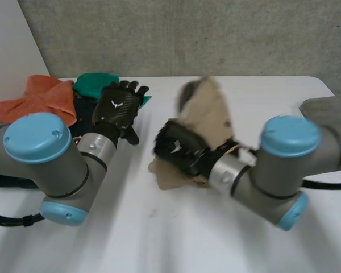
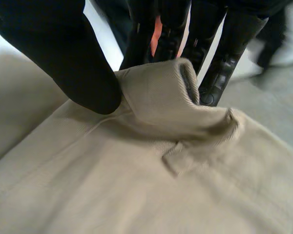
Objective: Fold the laundry.
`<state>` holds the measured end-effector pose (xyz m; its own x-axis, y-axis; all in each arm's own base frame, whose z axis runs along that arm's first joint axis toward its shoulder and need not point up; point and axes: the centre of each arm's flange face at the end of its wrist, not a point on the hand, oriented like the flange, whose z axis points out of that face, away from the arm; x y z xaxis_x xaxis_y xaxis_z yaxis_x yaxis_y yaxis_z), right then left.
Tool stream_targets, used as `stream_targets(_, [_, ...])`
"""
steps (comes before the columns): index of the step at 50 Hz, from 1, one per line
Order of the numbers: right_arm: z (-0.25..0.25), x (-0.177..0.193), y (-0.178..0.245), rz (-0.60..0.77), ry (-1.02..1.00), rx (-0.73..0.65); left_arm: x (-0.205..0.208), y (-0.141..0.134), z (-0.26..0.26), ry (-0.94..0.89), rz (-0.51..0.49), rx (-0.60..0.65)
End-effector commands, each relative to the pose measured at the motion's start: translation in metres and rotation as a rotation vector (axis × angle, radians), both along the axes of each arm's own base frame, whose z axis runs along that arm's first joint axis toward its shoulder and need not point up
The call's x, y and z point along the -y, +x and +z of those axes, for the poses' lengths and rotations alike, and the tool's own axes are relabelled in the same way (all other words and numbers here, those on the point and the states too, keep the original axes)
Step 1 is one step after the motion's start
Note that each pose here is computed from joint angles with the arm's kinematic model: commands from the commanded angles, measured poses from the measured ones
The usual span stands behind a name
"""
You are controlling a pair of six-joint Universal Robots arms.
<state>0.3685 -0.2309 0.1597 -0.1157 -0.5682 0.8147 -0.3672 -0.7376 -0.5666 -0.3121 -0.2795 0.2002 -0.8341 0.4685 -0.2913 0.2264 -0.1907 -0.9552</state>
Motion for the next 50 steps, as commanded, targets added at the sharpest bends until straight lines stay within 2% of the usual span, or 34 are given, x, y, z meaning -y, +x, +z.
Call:
stream_targets(1, [-0.009, 0.007, 0.008, -0.068, 0.299, 0.108, 0.022, -0.006, 0.022, -0.024, 0.033, -0.084])
stream_targets(2, [-0.002, 0.013, 0.005, -0.110, 0.340, 0.145, 0.025, -0.007, 0.023, -0.019, 0.034, -0.092])
stream_targets(3, [0.017, 0.023, -0.004, -0.200, 0.418, 0.238, 0.030, -0.010, 0.026, -0.012, 0.032, -0.102])
stream_targets(6, [0.051, 0.034, -0.020, -0.301, 0.523, 0.403, 0.033, -0.018, 0.025, 0.006, 0.015, -0.102])
stream_targets(7, [0.069, 0.042, -0.030, -0.359, 0.582, 0.507, 0.036, -0.023, 0.025, 0.015, 0.001, -0.098])
stream_targets(10, [0.082, 0.054, -0.046, -0.415, 0.655, 0.617, 0.036, -0.034, 0.023, 0.028, -0.032, -0.095])
stream_targets(12, [0.081, 0.069, -0.058, -0.460, 0.709, 0.662, 0.031, -0.050, 0.016, 0.053, -0.088, -0.084])
stream_targets(15, [0.070, 0.087, -0.066, -0.518, 0.755, 0.643, 0.022, -0.067, 0.001, 0.107, -0.146, -0.052])
stream_targets(18, [0.056, 0.097, -0.064, -0.552, 0.808, 0.602, 0.020, -0.071, -0.009, 0.145, -0.152, -0.030])
stream_targets(27, [0.006, 0.119, -0.054, -0.660, 1.005, 0.450, 0.015, -0.062, -0.049, 0.316, -0.102, 0.079])
stream_targets(33, [-0.015, 0.121, -0.054, -0.684, 1.024, 0.385, 0.011, -0.054, -0.068, 0.410, -0.091, 0.145])
stream_targets(38, [-0.035, 0.117, -0.057, -0.717, 0.986, 0.239, 0.009, -0.054, -0.075, 0.431, -0.099, 0.175])
stream_targets(45, [-0.029, 0.119, -0.060, -0.742, 0.919, 0.215, 0.013, -0.056, -0.068, 0.404, -0.111, 0.183])
stream_targets(50, [0.007, 0.115, -0.061, -0.716, 0.861, 0.265, 0.015, -0.057, -0.044, 0.365, -0.114, 0.151])
